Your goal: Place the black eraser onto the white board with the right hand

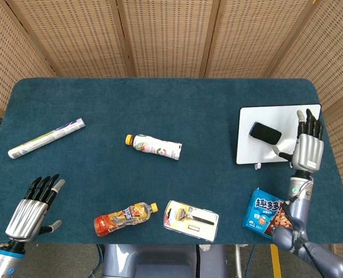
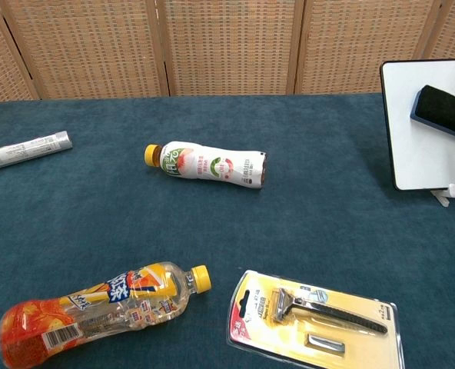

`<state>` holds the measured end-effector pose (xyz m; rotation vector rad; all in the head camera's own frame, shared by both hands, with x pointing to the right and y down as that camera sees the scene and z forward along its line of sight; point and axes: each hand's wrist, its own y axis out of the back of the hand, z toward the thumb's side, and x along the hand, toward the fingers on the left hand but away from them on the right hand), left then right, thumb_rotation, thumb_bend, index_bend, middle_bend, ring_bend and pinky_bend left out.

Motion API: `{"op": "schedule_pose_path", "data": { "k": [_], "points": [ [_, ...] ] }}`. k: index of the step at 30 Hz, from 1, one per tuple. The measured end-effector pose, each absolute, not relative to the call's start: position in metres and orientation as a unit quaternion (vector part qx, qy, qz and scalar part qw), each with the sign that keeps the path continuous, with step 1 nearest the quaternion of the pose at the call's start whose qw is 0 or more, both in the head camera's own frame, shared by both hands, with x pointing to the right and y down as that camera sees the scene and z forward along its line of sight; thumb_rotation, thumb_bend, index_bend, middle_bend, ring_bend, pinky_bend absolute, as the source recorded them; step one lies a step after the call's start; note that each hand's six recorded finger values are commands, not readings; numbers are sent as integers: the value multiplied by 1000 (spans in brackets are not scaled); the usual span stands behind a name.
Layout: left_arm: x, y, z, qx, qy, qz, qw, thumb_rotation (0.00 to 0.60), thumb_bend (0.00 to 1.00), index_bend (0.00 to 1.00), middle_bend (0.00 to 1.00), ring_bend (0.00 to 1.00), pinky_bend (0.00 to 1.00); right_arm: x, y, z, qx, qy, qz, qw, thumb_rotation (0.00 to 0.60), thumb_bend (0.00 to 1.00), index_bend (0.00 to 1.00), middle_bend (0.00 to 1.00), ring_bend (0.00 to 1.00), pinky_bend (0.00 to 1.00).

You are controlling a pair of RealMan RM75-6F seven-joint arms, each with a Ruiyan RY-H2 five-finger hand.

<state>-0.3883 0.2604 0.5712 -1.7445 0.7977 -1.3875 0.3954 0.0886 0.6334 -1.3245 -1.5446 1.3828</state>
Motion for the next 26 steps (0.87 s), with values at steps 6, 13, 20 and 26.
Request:
{"op": "schedule_pose_path", "data": {
  "k": [6,13,20,26],
  "points": [
    [-393,258,569,-677,318,-546,377,600,135,0,0,0,0,411,123,590,-539,-579,508,340,600,0,77,0,0,0],
    [-388,261,568,-681,311,-542,383,600,134,0,0,0,0,435,186,554,-586,-476,536,379,600,0,97,0,0,0],
    [-383,264,567,-684,306,-534,391,600,134,0,0,0,0,447,235,523,-589,-466,535,386,600,0,110,0,0,0],
    [-384,262,567,-683,309,-536,389,600,134,0,0,0,0,455,255,509,-582,-457,537,405,600,0,110,0,0,0]
  ]
}}
